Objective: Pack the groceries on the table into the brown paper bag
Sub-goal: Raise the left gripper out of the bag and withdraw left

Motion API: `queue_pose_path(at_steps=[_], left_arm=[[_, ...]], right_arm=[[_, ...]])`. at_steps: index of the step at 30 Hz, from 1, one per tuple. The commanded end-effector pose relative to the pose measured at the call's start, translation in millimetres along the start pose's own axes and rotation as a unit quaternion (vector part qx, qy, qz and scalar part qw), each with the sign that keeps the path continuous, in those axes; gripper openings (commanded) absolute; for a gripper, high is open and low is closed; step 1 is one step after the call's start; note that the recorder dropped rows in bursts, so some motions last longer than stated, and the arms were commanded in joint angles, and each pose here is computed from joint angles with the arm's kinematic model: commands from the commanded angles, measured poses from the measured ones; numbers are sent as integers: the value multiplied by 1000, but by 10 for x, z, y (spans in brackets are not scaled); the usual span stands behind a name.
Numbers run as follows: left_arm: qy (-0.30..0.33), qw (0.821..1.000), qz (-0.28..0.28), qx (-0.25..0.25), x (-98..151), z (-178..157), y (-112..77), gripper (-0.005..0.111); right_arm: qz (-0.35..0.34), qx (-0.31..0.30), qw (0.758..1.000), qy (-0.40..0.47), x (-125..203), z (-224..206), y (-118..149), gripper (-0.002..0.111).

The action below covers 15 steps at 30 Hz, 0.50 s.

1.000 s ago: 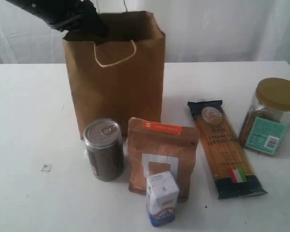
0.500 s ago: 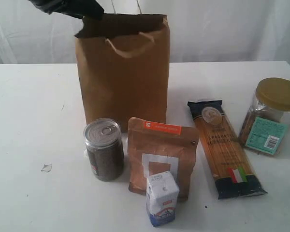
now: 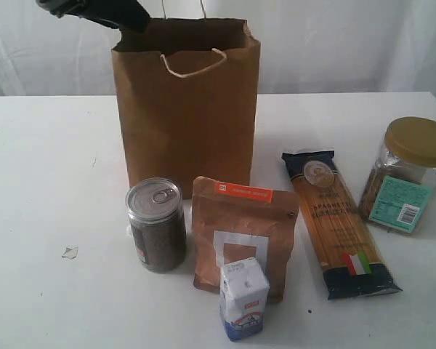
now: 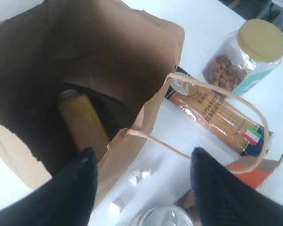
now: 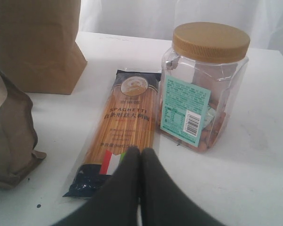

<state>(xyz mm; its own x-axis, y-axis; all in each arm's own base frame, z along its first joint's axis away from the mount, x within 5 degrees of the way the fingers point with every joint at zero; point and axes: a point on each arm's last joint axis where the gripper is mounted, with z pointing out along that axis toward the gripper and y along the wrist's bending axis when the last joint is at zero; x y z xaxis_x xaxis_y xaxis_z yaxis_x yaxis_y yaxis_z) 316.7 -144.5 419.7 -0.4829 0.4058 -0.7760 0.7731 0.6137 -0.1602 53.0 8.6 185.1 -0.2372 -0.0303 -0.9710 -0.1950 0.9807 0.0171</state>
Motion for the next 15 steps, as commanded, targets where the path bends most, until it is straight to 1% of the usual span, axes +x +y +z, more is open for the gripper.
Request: queue_pose_path(at_steps=[1, 5, 8, 12, 15], left_arm=[[9, 1000, 23, -8, 4, -278, -173, 59], [-13, 999, 36, -26, -14, -573, -340, 59], [-12, 998, 34, -44, 18, -787, -457, 59], [8, 996, 24, -89, 130, -1034, -554, 59], [14, 994, 15, -109, 283, -1134, -621, 59]], right_arm=[[-1, 0, 1000, 1, 17, 6, 0, 0], [-1, 0, 1000, 1, 17, 6, 0, 0], [-1, 0, 1000, 1, 17, 6, 0, 0], [-1, 0, 1000, 1, 17, 6, 0, 0], [-1, 0, 1000, 1, 17, 6, 0, 0]])
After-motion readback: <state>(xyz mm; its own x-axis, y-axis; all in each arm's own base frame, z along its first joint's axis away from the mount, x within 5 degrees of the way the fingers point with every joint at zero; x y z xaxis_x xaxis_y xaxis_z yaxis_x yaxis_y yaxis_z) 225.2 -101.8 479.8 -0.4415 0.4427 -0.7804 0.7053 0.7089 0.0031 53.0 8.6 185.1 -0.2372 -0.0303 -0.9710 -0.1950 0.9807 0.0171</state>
